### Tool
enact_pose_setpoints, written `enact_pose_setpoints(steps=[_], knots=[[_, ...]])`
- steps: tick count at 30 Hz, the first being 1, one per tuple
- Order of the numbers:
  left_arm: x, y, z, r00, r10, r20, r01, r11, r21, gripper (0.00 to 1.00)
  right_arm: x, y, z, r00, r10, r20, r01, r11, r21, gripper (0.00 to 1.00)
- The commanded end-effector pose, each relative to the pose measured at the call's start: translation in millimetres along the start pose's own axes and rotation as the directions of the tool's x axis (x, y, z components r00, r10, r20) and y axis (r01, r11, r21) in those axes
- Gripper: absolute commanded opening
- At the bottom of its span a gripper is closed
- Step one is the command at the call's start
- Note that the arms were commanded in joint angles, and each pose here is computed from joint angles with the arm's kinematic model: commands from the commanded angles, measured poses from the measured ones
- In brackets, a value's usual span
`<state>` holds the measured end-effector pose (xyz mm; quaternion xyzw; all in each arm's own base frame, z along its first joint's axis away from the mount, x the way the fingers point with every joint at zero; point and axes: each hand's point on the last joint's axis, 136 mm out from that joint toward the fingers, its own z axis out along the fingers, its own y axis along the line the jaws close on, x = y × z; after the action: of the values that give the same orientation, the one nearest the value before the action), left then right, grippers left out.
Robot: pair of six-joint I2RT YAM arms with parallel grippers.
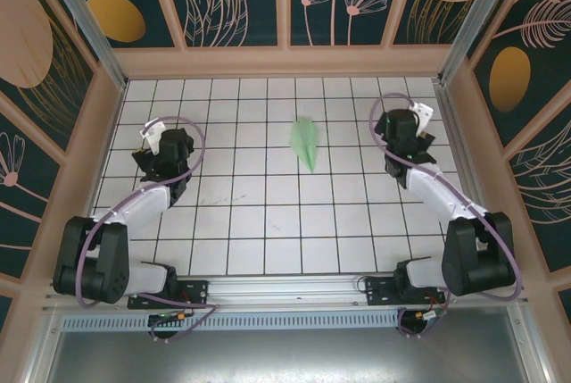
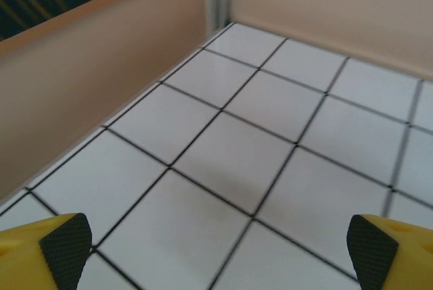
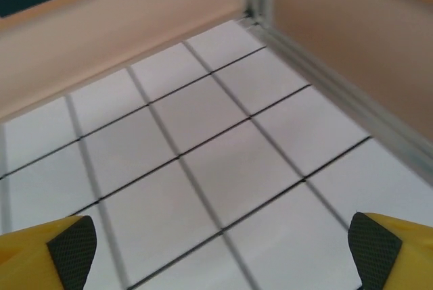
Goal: Fold a paper plane with a square sheet of paper (pick it up from the middle)
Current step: Move a paper plane to the center of the table, then reset both arms
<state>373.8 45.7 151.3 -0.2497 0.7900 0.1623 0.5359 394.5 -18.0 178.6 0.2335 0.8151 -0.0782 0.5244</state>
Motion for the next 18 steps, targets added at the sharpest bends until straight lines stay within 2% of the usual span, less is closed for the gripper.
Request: enact_pose_setpoints(steps=[1, 4, 7, 11, 18], knots=[[-18, 17, -3, 0.992, 0.005, 0.129, 0.001, 0.999, -0.043, 0.98, -12, -17, 0, 0.989, -0.003, 0.145, 0.002, 1.0, 0.009, 0.99], [-10, 19, -5, 0.985, 0.031, 0.172, -0.029, 0.999, -0.013, 0.99, 8, -33, 6, 0.989, -0.03, 0.147, 0.025, 0.999, 0.032, 0.99], [-6, 9, -7, 0.978, 0.039, 0.207, -0.057, 0.995, 0.085, 0.99, 22, -38, 9, 0.983, -0.068, 0.168, 0.067, 0.998, 0.016, 0.99], [-3, -4, -11, 0.965, 0.003, 0.261, -0.068, 0.968, 0.24, 0.98, 30, -35, 6, 0.968, -0.091, 0.234, 0.108, 0.992, -0.06, 0.99], [10, -15, -7, 0.961, -0.022, 0.275, -0.09, 0.918, 0.387, 0.99, 38, -30, 1, 0.955, -0.07, 0.288, 0.133, 0.97, -0.205, 0.99]])
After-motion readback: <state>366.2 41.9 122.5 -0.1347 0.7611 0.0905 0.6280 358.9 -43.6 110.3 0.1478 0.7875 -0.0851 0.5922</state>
